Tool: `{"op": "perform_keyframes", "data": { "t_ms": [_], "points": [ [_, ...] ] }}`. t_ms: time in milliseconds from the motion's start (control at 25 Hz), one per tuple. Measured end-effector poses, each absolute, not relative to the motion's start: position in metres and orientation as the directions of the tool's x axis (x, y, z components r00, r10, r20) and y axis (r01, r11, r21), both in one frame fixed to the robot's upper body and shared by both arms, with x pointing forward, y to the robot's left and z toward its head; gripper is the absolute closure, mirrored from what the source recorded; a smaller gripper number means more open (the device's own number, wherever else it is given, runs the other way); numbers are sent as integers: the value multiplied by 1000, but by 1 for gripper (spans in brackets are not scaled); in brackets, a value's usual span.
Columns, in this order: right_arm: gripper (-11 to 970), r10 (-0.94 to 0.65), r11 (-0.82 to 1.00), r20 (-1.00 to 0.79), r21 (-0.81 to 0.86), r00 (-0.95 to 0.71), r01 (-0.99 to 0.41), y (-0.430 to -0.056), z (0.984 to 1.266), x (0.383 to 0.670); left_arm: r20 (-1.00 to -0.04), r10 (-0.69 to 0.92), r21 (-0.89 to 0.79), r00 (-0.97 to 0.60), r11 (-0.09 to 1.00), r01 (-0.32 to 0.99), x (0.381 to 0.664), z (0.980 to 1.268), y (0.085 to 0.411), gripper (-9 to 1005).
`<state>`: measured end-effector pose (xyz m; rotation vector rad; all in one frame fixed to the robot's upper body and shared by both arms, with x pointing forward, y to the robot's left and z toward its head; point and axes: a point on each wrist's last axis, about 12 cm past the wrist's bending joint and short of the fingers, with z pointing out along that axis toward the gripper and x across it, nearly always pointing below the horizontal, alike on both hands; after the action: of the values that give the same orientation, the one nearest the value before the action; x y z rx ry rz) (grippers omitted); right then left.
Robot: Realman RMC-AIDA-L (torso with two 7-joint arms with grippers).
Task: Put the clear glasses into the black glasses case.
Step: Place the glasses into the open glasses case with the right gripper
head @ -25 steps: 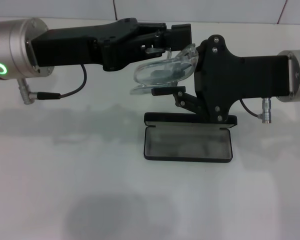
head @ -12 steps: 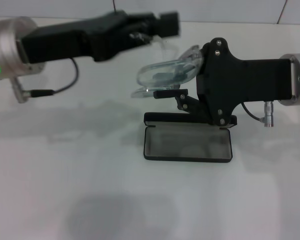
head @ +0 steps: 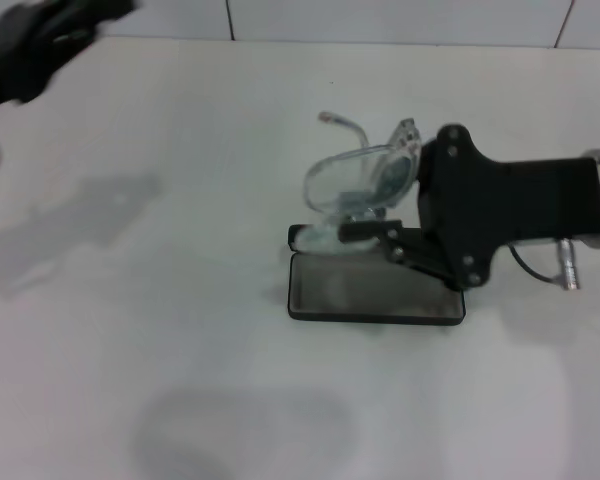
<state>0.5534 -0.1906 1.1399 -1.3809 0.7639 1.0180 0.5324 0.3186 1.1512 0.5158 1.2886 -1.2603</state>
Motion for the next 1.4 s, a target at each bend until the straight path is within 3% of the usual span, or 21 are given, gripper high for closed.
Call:
{"op": "perform_keyframes", "data": {
  "t_ms": [160,360,680,1000,1080,1400],
  "points": [
    [846,70,-159,-969,-244,236,-957,-199,1149,557,-913,-373,-321,-165,407,856,513,1140,345,871],
    [846,-72,-233,-997,2,15,-972,-200,1173,571,-940,-310,-280,-144,453,847,499,1128,353,871],
    [846,-558,-304,-816,373,-153,-877,-148,1216,596,-958,-266,-241,-107,546,802,490,1108,352,871],
    [847,-763,-184,-623,463,-171,-867,-112,1228,606,-960,-259,-248,-110,596,764,475,1096,358,871],
    [847,-865,-68,-466,474,-184,-878,-91,1222,611,-959,-260,-252,-110,609,752,471,1095,362,871],
    [846,-976,13,-194,395,-97,-919,-51,1203,603,-959,-268,-252,-94,647,720,465,1096,375,871]
  ]
}}
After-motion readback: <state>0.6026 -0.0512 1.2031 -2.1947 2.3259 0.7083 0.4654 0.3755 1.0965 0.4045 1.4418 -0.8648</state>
